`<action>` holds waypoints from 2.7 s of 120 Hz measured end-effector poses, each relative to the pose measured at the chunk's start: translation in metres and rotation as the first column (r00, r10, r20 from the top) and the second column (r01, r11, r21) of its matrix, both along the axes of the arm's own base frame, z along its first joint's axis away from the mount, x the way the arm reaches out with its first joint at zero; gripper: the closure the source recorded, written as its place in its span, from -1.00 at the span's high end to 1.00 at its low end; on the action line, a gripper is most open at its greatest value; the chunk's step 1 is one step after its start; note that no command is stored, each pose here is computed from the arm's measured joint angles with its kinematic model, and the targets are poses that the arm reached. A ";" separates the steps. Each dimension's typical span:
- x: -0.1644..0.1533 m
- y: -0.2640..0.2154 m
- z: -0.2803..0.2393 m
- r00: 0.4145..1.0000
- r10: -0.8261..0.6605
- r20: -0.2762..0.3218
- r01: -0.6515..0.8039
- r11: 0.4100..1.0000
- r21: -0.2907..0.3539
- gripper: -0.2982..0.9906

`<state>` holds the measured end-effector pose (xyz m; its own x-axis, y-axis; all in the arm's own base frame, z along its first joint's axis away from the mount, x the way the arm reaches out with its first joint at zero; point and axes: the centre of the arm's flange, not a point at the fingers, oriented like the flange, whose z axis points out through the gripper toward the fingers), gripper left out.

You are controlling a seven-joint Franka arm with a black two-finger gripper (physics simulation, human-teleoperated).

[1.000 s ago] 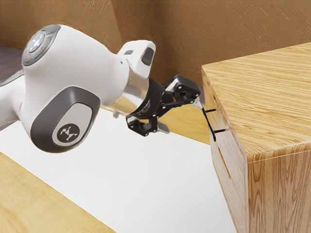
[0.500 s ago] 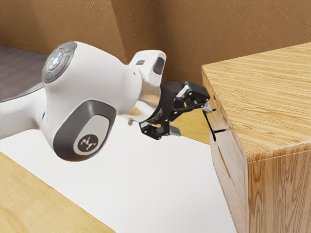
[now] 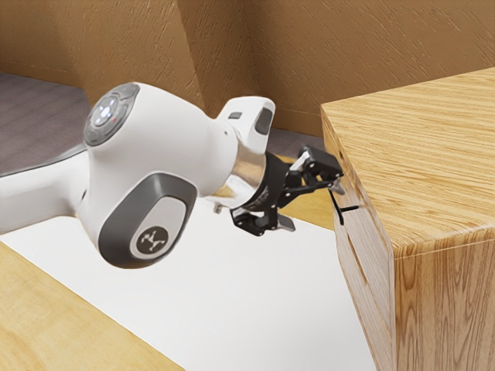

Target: Pull the drawer handle with one arm to open the drawer

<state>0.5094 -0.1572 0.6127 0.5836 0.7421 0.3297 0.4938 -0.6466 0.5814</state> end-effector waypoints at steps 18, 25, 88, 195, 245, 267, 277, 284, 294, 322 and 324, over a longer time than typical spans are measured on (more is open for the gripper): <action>-0.002 0.005 -0.008 1.000 0.010 -0.016 -0.010 1.000 -0.004 0.53; -0.004 0.006 -0.010 1.000 0.015 -0.021 -0.015 1.000 -0.008 0.53; -0.058 0.043 -0.006 0.998 0.056 -0.008 -0.056 0.998 -0.002 0.53; -0.144 0.098 0.006 0.988 0.152 -0.002 -0.152 0.988 0.006 0.53; -0.200 0.096 0.102 0.976 0.128 0.175 -0.133 0.991 0.019 0.53; -0.298 -0.003 0.230 0.921 -0.146 0.360 0.095 0.983 0.155 0.53; -0.276 -0.053 0.197 0.950 -0.219 0.223 0.160 0.954 0.255 0.53; -0.275 -0.059 0.198 0.959 -0.228 0.167 0.177 0.946 0.273 0.54; -0.312 -0.046 0.236 0.972 -0.207 0.114 0.168 0.945 0.282 0.53; -0.347 -0.034 0.204 0.970 -0.093 -0.226 0.181 0.894 0.409 0.54; -0.349 -0.036 0.202 0.967 -0.088 -0.238 0.184 0.890 0.417 0.54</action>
